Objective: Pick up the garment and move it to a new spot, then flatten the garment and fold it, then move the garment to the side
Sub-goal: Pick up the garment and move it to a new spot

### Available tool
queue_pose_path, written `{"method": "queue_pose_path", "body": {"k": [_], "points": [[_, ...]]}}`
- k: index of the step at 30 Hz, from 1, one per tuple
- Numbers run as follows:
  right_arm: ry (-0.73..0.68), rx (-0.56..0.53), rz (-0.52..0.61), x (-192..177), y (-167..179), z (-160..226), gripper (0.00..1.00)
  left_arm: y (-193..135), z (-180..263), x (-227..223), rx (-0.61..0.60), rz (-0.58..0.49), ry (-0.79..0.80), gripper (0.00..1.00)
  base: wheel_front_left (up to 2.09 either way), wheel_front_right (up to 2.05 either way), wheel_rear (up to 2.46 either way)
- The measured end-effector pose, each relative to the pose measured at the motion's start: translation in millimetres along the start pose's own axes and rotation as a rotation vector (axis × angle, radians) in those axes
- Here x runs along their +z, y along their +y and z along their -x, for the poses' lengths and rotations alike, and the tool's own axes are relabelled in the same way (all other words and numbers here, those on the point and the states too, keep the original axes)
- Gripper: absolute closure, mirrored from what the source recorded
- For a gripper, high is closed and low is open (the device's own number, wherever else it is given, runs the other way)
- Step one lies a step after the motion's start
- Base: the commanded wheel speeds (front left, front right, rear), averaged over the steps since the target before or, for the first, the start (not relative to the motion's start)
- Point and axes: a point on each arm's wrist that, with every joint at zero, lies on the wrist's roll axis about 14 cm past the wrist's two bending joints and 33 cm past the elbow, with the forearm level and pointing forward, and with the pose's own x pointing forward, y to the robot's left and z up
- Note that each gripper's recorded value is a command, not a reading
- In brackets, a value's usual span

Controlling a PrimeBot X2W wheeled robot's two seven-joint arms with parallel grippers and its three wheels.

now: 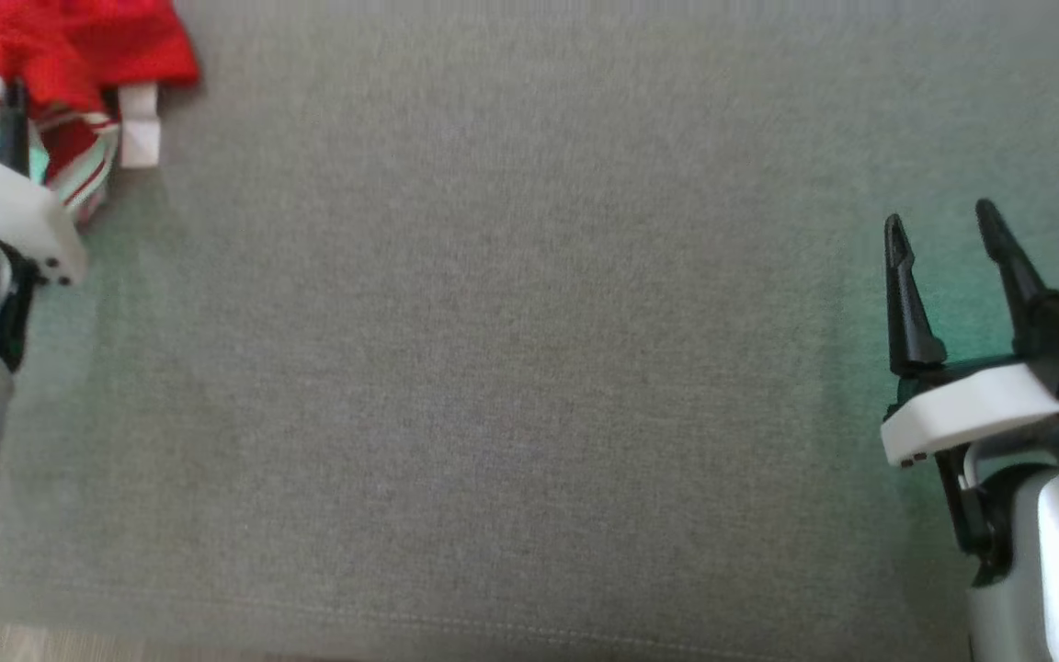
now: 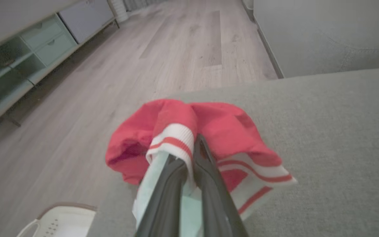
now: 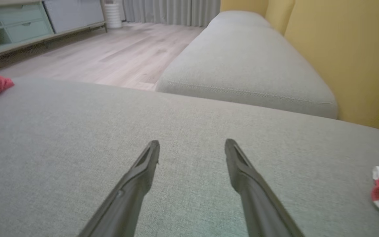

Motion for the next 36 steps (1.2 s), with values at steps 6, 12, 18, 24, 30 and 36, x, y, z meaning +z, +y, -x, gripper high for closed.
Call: {"method": "queue_pose_path", "body": {"k": [6,12,18,24,30,36], "points": [[-0.073,-0.021,-0.047,22,-5,26,0.00,1,29,78,-0.037,-0.113,-0.167,1.00,0.00,0.00,0.00],[-0.102,-0.079,-0.099,21,-18,69,0.00,-32,75,153,-0.134,-0.236,-0.331,1.00,0.00,0.00,0.00],[-0.164,-0.170,-0.137,25,-41,112,0.00,-101,131,222,-0.298,-0.337,-0.513,1.00,0.00,0.00,0.00],[-0.191,-0.282,-0.177,15,-70,149,0.00,-194,206,302,-0.545,-0.335,-0.775,1.00,0.00,0.00,0.00],[-0.167,-0.351,-0.202,-4,-86,170,0.00,-262,253,318,-0.780,-0.244,-0.861,1.00,0.00,0.00,0.00],[-0.124,-0.364,-0.216,-18,-88,168,0.00,-281,207,253,-0.840,-0.084,-0.667,1.00,0.00,0.00,0.00]]}}
